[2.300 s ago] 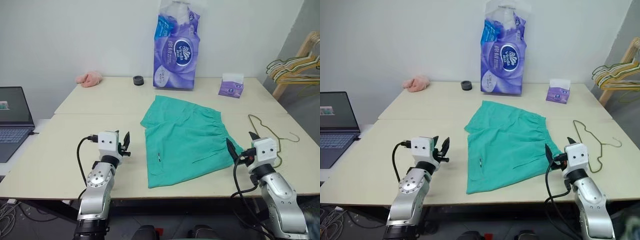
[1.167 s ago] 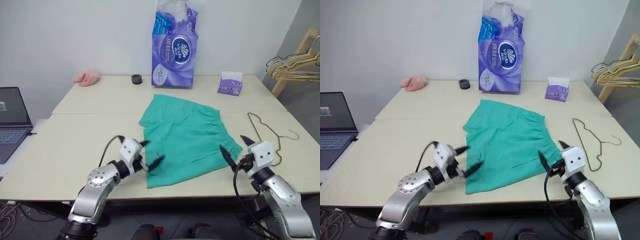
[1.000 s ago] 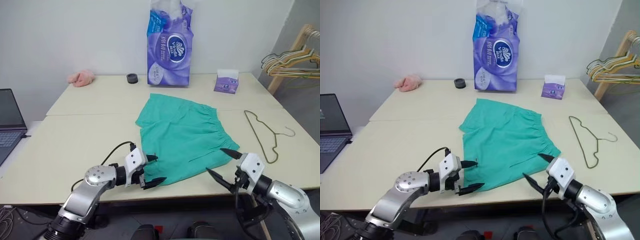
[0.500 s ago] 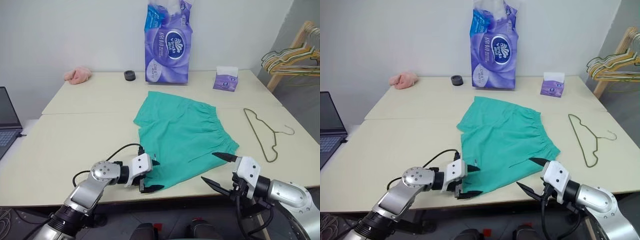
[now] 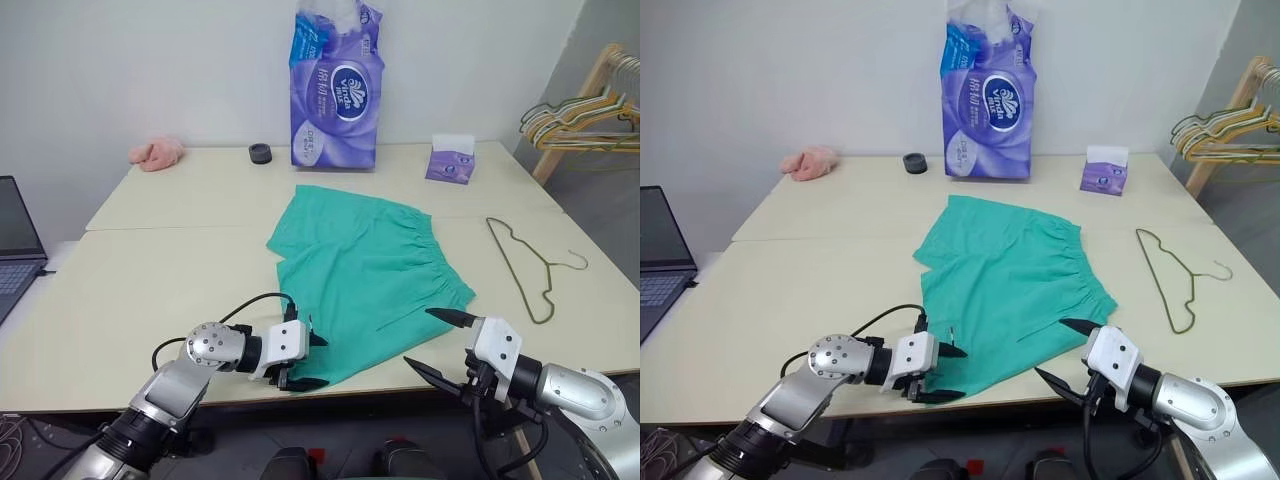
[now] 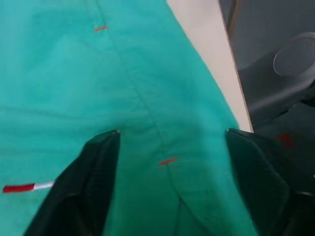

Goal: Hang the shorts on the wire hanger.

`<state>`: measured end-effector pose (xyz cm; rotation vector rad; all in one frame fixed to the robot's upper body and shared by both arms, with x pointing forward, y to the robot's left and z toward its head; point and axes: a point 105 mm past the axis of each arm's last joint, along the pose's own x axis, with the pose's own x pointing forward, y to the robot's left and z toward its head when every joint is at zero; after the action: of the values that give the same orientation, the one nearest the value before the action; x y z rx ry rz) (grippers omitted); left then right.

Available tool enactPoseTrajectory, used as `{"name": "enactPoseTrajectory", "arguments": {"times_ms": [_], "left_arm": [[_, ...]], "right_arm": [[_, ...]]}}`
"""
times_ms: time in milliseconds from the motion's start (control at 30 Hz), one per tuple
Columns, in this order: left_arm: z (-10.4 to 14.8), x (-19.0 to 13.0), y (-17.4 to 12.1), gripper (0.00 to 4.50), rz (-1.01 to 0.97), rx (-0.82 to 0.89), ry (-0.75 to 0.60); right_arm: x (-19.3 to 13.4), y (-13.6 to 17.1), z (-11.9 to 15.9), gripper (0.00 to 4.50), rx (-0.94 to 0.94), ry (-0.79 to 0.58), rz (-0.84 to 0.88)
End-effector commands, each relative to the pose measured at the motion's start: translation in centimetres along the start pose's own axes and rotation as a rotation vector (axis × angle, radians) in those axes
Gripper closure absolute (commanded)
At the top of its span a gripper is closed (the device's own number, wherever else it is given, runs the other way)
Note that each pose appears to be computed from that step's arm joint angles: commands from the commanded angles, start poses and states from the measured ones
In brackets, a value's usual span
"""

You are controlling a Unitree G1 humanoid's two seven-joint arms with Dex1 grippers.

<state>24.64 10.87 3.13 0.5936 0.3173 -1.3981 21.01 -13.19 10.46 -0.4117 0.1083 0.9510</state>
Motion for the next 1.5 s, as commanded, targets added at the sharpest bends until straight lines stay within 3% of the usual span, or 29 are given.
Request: {"name": "enactPoseTrajectory", "arguments": {"times_ms": [33, 267, 300, 567, 767, 967, 1067, 1433, 1500], "left_arm": [[-2.6, -0.2, 1.6, 2.27, 0.11, -0.005, 0.112], [-2.1, -0.6, 2.9, 4.35, 0.183, -0.029, 0.062], [-2.0, -0.7, 3.1, 4.47, 0.19, -0.039, 0.051], [-0.4, -2.0, 3.6, 4.47, 0.162, -0.118, -0.039], [0.0, -2.2, 3.8, 4.47, 0.169, -0.134, -0.062], [0.1, -2.4, 3.9, 4.47, 0.17, -0.136, -0.068], [-0.1, -2.8, 3.8, 4.5, 0.153, -0.14, -0.06], [-1.4, -4.7, 1.5, 4.5, -0.038, -0.175, 0.032], [-1.5, -5.1, 1.1, 4.5, -0.072, -0.187, 0.044]], "right_arm": [[-0.2, -0.3, 0.7, 0.0, -0.06, -0.014, -0.004], [-0.5, -2.1, -0.7, 0.0, -0.124, 0.071, -0.025], [-0.5, -2.5, -0.9, 0.0, -0.142, 0.085, -0.031], [0.4, -7.4, -5.0, 0.0, -0.412, 0.323, 0.016], [2.2, -9.6, -6.2, 0.0, -0.617, 0.4, 0.07], [4.1, -10.9, -5.4, 0.0, -0.721, 0.376, 0.063], [4.6, -10.8, -5.1, 0.57, -0.733, 0.358, 0.084], [5.2, -9.4, -4.5, 4.26, -0.671, 0.306, 0.125], [5.4, -9.0, -4.2, 4.45, -0.661, 0.295, 0.137]]}}
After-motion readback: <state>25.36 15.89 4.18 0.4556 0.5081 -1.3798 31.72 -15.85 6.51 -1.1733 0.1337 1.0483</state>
